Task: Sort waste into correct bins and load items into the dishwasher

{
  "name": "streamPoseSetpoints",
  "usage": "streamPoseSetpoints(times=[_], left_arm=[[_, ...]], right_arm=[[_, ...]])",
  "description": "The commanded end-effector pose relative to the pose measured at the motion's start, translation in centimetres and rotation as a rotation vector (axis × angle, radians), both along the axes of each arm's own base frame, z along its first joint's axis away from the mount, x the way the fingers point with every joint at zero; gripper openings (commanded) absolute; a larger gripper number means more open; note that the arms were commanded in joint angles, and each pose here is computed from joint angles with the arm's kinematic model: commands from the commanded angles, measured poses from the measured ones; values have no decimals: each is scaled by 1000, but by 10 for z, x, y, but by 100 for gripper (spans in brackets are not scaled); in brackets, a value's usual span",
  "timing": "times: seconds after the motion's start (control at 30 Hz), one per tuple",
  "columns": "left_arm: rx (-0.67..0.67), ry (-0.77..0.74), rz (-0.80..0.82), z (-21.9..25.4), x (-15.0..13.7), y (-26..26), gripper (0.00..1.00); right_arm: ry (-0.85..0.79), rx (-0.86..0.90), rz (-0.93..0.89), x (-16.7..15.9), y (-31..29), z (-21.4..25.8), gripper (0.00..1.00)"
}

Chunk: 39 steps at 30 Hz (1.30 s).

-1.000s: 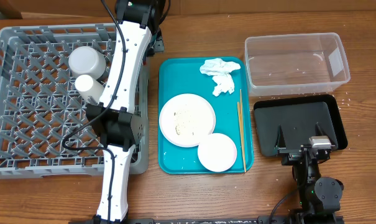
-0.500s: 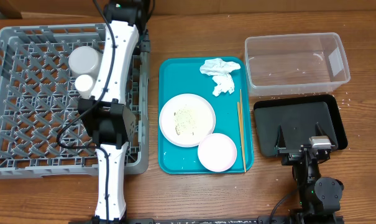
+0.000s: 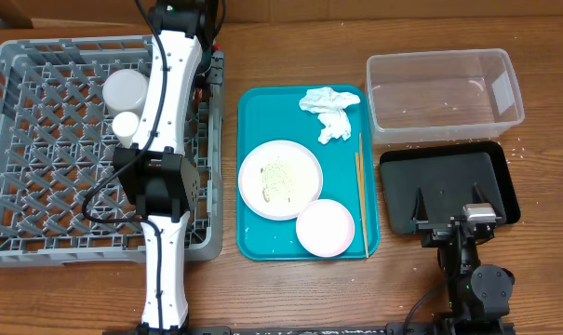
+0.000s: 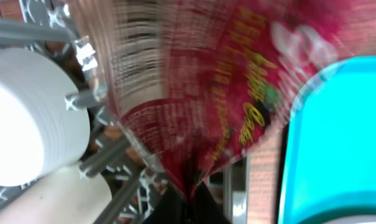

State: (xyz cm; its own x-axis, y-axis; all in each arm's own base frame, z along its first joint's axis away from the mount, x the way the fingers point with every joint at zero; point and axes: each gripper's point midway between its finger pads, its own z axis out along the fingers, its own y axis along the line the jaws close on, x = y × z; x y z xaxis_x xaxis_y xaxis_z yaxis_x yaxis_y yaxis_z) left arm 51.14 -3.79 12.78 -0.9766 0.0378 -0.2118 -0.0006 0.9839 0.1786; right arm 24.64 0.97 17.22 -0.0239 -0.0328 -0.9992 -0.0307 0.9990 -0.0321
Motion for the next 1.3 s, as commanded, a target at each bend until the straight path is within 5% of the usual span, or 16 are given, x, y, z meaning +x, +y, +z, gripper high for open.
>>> streamPoseSetpoints(times=[0.0, 0.43, 0.63, 0.7, 0.87, 1.27], left_arm=[[-8, 19, 83, -3, -8, 1, 4], [-5, 92, 234, -6, -33, 6, 6], [-1, 88, 235, -5, -32, 7, 26], [2, 83, 234, -5, -31, 8, 43], [81, 56, 237, 1, -28, 21, 35], [6, -76, 228, 49, -18, 10, 39]], right_arm=[[-5, 0, 8, 0, 2, -2, 100], [-5, 0, 8, 0, 2, -2, 100], [-5, 0, 8, 0, 2, -2, 100], [-5, 0, 8, 0, 2, -2, 100], [-5, 0, 8, 0, 2, -2, 100], [-5, 0, 8, 0, 2, -2, 100]])
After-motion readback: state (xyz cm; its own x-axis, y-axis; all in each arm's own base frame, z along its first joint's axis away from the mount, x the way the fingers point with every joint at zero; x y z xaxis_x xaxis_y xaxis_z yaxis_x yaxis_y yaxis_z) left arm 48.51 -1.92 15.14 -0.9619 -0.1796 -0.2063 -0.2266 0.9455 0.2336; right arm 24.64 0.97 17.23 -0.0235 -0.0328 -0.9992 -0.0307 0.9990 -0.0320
